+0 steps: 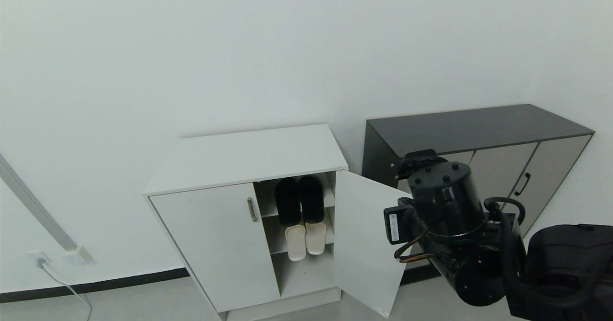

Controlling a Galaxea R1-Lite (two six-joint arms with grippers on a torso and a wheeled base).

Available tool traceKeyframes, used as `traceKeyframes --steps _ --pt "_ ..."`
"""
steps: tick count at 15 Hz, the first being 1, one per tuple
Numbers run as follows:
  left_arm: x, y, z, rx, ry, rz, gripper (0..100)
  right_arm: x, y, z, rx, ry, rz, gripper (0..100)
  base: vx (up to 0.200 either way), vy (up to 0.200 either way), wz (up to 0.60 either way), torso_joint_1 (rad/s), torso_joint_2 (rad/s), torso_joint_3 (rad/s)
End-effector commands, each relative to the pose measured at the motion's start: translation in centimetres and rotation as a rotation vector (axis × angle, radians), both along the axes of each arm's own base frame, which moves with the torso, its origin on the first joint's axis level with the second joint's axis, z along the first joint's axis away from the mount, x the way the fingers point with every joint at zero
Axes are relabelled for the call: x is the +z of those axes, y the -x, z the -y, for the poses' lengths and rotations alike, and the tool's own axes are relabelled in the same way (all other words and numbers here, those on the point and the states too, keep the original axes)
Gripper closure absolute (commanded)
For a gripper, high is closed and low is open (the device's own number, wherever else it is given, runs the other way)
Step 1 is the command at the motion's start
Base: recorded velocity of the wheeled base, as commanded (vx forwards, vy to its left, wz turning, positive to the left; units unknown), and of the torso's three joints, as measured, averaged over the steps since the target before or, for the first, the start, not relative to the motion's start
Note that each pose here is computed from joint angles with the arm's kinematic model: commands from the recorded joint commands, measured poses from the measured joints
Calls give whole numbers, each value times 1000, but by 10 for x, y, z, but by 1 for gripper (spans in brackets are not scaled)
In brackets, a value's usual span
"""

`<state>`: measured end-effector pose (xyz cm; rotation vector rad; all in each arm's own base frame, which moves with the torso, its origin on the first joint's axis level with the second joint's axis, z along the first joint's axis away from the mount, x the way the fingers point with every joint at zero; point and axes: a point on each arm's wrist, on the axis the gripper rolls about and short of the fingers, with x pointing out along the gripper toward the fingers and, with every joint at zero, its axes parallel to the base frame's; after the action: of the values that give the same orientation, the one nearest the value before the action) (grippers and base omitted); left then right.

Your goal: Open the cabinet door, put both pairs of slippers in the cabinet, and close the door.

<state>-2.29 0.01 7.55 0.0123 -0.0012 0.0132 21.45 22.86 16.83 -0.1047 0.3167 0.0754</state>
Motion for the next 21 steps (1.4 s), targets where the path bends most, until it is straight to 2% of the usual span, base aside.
traceKeyframes --steps 1,3,8,13,21 --pt "0 0 0 1 0 -1 100 -2 -10 4 -30 2 2 100 0 0 0 0 0 0" --pt "0 0 0 1 0 -1 100 -6 -31 10 -67 -7 6 100 0 0 0 0 0 0" --pt "0 0 0 1 0 -1 100 -10 -113 46 -140 -75 9 100 0 0 0 0 0 0" --pt "0 0 0 1 -1 -1 100 -44 -186 80 -202 -100 -29 100 0 0 0 0 0 0" --pt "0 0 0 2 2 -1 100 -92 -230 97 -236 -110 -61 100 0 0 0 0 0 0"
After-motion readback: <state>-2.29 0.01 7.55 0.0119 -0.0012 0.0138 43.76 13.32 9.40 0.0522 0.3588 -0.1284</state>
